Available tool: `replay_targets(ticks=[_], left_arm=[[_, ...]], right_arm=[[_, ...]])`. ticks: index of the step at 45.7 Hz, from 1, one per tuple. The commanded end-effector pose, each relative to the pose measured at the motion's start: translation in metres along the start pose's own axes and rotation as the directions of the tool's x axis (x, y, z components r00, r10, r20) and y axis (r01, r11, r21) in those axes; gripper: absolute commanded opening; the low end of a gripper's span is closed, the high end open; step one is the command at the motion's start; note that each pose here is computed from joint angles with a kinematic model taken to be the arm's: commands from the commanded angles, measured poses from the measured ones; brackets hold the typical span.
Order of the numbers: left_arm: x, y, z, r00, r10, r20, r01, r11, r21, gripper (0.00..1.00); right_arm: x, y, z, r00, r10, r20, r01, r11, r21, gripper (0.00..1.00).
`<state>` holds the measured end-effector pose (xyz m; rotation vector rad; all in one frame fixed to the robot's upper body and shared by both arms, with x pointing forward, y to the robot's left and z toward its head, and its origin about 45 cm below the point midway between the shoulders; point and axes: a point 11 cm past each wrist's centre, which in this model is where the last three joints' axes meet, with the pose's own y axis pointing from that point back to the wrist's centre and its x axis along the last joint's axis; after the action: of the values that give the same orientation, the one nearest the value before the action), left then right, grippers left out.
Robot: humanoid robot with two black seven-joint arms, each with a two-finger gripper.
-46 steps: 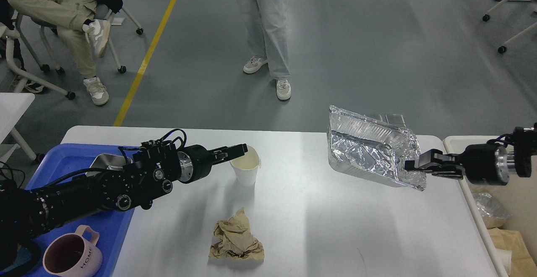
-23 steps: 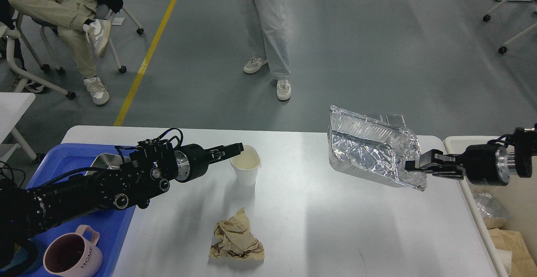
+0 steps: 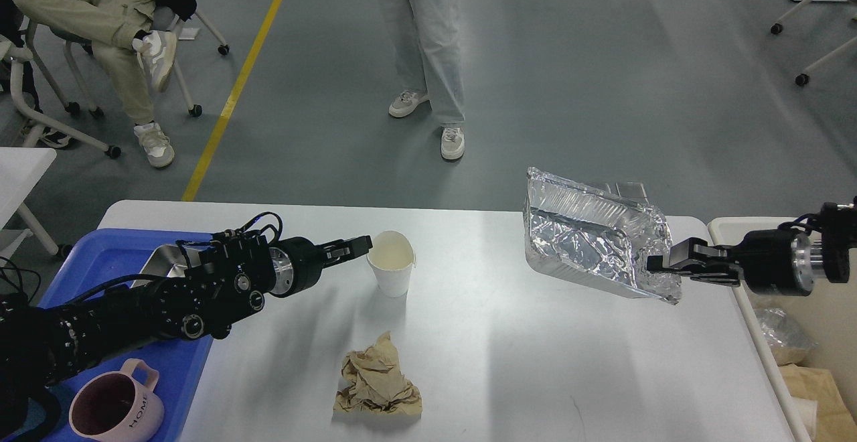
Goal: Tidy desktop
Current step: 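Reach the left gripper to the white paper cup and grasp it, then lift the paper cup and drop it into the held foil tray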
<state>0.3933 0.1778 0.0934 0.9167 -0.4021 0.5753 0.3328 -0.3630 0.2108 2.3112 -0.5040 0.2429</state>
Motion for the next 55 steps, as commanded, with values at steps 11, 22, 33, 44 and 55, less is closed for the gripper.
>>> replay_targets(ticks=[11,22,33,44,55], left_arm=[[-0.010,-0.015,0.023,1.000,-0.010,-0.022,0.010,0.999,-0.031,0.56],[-0.014,-0.016,0.022,0.997,-0.068,-0.025,0.067,0.997,-0.026,0.25],[-0.009,-0.012,0.019,0.995,-0.098,-0.020,0.097,0.995,-0.024,0.01],[0.001,-0.009,0.021,0.996,-0.090,-0.004,0.090,0.995,-0.036,0.00],[0.058,0.013,0.038,0.999,-0.029,-0.038,0.023,0.991,-0.130,0.00]], right_arm=[[0.000,0.000,0.000,1.000,0.001,0.000,-0.001,1.000,0.000,0.00],[0.001,0.001,0.001,1.000,0.003,0.000,-0.003,1.000,-0.002,0.00],[0.002,0.001,0.001,1.000,0.008,-0.002,-0.008,1.000,-0.004,0.00],[0.002,0.001,0.001,1.000,0.010,-0.003,-0.010,1.000,-0.005,0.00],[0.002,0.000,0.001,1.000,0.006,-0.002,-0.007,1.000,-0.004,0.00]])
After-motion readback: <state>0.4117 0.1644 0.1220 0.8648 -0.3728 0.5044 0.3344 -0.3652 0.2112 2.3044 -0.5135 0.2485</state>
